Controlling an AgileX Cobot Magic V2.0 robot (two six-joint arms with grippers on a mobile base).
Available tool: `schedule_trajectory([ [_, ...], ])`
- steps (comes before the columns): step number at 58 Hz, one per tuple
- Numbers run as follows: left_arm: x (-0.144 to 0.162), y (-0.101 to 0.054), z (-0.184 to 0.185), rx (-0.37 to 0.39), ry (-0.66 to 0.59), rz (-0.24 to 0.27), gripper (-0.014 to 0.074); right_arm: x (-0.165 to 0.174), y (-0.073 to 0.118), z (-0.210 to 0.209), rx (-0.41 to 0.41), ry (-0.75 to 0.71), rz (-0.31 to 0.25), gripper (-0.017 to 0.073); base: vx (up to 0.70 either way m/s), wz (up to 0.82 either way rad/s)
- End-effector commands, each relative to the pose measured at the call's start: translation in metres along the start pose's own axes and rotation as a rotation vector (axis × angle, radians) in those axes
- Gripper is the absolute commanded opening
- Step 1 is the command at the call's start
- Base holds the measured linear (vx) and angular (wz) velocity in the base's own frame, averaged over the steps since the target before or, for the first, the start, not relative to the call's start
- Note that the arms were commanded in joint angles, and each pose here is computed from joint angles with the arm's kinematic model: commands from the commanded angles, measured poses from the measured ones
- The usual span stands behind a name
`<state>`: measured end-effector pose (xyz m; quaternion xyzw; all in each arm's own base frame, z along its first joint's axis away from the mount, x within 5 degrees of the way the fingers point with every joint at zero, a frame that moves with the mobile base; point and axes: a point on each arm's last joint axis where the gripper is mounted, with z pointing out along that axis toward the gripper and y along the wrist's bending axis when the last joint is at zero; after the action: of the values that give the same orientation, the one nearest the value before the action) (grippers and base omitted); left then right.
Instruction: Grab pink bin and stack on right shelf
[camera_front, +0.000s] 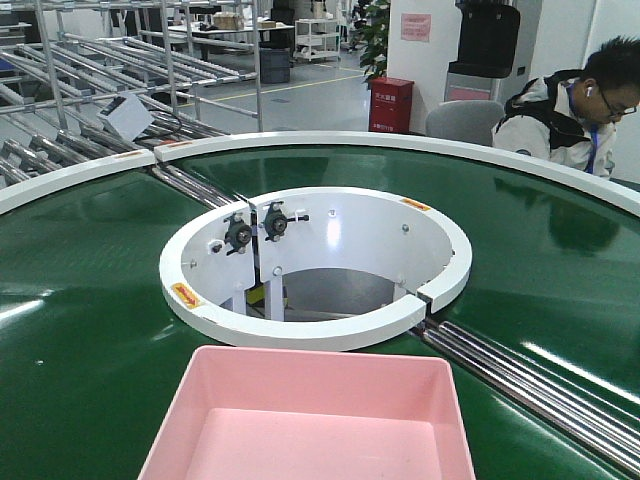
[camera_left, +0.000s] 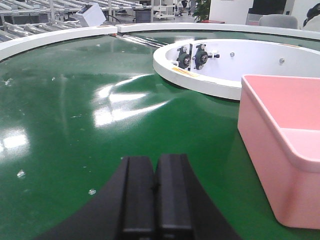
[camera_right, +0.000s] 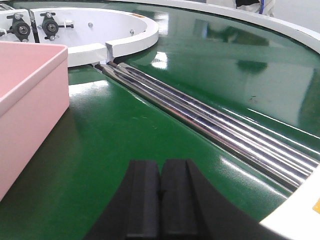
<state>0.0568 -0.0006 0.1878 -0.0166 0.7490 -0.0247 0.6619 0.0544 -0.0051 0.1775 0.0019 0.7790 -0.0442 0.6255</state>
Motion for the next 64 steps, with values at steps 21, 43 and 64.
schedule_trajectory([
  [21,-0.003,0.000,0.002,0.005,-0.051,-0.008,-0.0001,-0.008,0.000,0.000,-0.002,-0.082,-0.019,-0.0011,0.00,0.00],
  [43,-0.004,-0.001,0.002,0.006,-0.055,-0.008,-0.0001,-0.013,0.001,-0.001,-0.021,-0.140,0.087,-0.0011,0.00,0.00],
  [64,-0.025,-0.003,-0.002,0.038,-0.292,-0.067,-0.0001,-0.038,0.000,-0.008,-0.042,-0.420,0.179,-0.0011,0.00,0.00],
])
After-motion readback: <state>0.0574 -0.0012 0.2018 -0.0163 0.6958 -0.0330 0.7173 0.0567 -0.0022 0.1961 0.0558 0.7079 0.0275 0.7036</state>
